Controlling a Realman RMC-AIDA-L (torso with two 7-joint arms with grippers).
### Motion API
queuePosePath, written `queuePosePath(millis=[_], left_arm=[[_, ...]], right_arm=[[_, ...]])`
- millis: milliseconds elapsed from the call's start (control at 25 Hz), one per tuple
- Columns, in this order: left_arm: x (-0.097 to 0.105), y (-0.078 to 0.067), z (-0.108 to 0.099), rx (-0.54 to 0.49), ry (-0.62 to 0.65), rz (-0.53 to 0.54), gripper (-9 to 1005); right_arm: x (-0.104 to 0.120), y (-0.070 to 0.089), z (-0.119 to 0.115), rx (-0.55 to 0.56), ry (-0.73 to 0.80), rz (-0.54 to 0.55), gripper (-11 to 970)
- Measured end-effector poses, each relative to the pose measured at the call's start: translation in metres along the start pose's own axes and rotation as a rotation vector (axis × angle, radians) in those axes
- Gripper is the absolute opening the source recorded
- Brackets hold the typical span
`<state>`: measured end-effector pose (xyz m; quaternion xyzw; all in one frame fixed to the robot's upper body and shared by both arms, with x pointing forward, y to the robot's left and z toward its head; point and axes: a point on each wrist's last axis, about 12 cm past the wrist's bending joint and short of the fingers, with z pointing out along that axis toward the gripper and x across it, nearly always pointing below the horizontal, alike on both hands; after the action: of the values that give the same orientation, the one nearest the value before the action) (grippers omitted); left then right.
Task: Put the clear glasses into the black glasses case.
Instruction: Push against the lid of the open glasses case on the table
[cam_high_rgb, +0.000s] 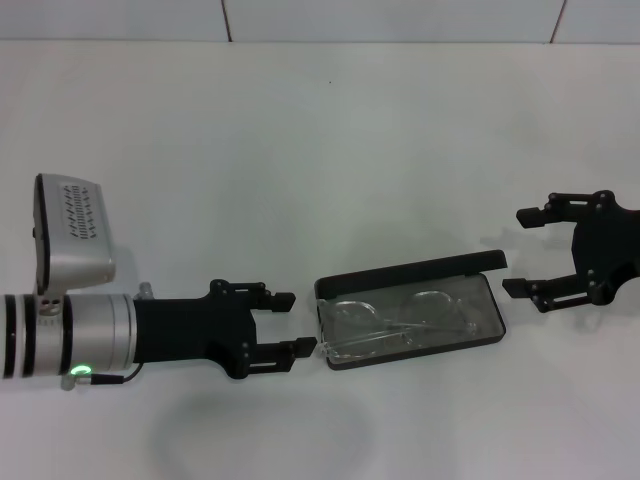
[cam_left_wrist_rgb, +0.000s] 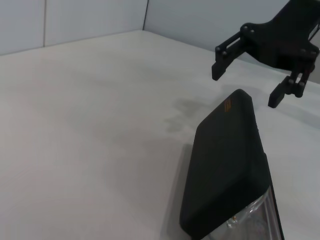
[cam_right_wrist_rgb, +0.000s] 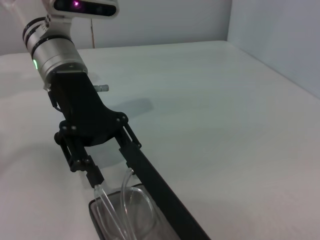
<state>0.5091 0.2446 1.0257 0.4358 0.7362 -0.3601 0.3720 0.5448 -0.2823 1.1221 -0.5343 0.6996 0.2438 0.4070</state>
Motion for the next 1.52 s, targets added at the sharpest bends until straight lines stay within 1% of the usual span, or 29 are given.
queuePosePath(millis=[160, 760, 1040, 1360, 1520], left_arm=[[-0.001, 0.000, 0.002, -0.011, -0.018, -0.005, 658], [-0.003, -0.004, 0.009, -0.003, -0.038, -0.018, 658], [-0.004, -0.004, 0.011, -0.030, -0.075, -0.033, 658], [-0.002, -0.002, 0.004, -0.033, -0.061, -0.030, 658], [0.001, -0.001, -0.008, -0.011, -0.048, -0.031, 658]], right_arm=[[0.001, 0.000, -0.001, 0.003, 0.000, 0.006, 866], [0.005, 0.005, -0.003, -0.009, 0.000, 0.024, 866], [0.006, 0.007, -0.003, -0.027, -0.001, 0.030, 866], [0.010, 0.010, -0.005, -0.026, -0.009, 0.046, 866], [0.010, 0.011, -0.005, -0.026, -0.010, 0.048, 866]])
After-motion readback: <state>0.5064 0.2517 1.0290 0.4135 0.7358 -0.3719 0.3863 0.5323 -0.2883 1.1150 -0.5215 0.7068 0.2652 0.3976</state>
